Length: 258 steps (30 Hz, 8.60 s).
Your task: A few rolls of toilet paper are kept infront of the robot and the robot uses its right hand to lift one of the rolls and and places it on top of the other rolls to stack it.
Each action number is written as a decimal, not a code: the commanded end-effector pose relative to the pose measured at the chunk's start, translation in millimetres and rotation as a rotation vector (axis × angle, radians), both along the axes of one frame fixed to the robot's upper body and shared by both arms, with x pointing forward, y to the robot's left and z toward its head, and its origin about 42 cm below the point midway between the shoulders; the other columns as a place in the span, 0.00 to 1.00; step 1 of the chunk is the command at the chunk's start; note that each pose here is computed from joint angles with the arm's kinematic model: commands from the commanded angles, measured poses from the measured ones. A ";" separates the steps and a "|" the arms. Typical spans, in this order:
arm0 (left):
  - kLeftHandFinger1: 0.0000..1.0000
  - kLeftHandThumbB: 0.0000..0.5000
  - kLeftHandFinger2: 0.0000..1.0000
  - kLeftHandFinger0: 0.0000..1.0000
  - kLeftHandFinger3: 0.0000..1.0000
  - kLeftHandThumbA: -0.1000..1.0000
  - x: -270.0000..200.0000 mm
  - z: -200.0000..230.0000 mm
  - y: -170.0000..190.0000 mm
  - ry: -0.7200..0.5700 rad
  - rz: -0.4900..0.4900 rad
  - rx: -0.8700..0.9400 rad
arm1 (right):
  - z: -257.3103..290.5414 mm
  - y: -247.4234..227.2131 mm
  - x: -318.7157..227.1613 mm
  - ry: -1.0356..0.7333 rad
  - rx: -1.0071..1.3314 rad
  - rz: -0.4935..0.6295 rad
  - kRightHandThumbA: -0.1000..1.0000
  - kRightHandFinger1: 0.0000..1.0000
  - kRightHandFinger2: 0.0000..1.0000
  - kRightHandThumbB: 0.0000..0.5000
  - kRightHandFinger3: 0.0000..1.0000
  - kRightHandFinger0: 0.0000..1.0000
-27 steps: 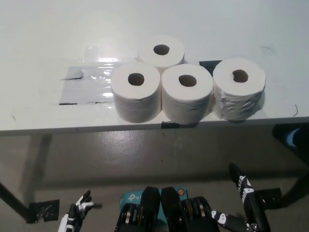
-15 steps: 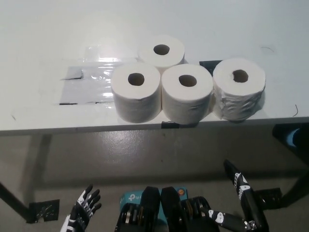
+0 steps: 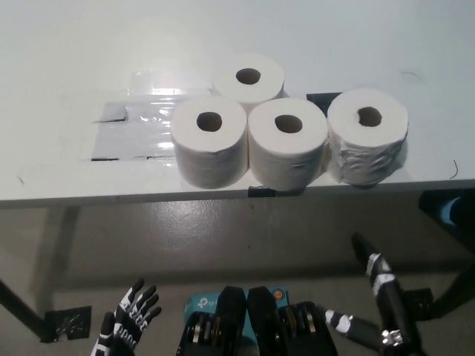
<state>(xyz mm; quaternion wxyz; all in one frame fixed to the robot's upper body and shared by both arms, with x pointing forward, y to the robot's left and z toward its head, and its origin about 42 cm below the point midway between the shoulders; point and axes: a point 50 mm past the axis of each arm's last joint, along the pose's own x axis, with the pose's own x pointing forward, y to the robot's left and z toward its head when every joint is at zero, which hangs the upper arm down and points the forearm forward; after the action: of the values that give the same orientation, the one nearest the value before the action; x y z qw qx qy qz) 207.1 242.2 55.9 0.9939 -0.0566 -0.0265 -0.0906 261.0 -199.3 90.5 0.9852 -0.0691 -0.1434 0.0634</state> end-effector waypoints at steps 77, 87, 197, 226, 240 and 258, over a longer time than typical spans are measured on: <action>1.00 0.47 1.00 1.00 1.00 1.00 21.0 11.3 9.5 -0.052 0.009 0.123 | 348.7 -54.4 310.8 0.450 -1.145 0.193 1.00 1.00 1.00 0.59 1.00 1.00; 1.00 0.46 1.00 1.00 1.00 1.00 20.3 11.0 7.9 -0.050 0.008 0.135 | 343.1 -45.0 316.2 0.441 -1.148 0.184 1.00 1.00 1.00 0.58 1.00 1.00; 1.00 0.54 1.00 1.00 1.00 1.00 15.1 10.0 8.2 -0.052 0.018 0.139 | 334.6 -34.6 331.1 0.371 -1.146 0.208 1.00 1.00 1.00 0.57 1.00 1.00; 1.00 0.48 1.00 1.00 1.00 1.00 14.1 11.5 10.4 -0.052 0.025 0.121 | 323.2 -33.4 334.0 0.420 -1.176 0.215 1.00 1.00 1.00 0.55 1.00 1.00; 1.00 0.49 1.00 1.00 1.00 1.00 15.8 13.2 10.3 -0.059 0.023 0.130 | 311.3 -32.0 334.0 0.445 -1.105 0.221 1.00 1.00 1.00 0.63 1.00 1.00; 1.00 0.49 1.00 1.00 1.00 1.00 17.1 14.6 11.8 -0.074 0.029 0.131 | 300.8 -35.1 335.2 0.472 -1.163 0.207 1.00 1.00 1.00 0.56 1.00 1.00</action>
<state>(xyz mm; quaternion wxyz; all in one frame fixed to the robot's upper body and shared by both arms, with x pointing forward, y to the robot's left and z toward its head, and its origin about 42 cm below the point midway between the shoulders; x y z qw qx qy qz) 223.5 250.8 60.8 0.9957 0.0099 -0.0349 -0.0852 592.5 -235.3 360.4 0.7790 -0.5455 0.1597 0.2648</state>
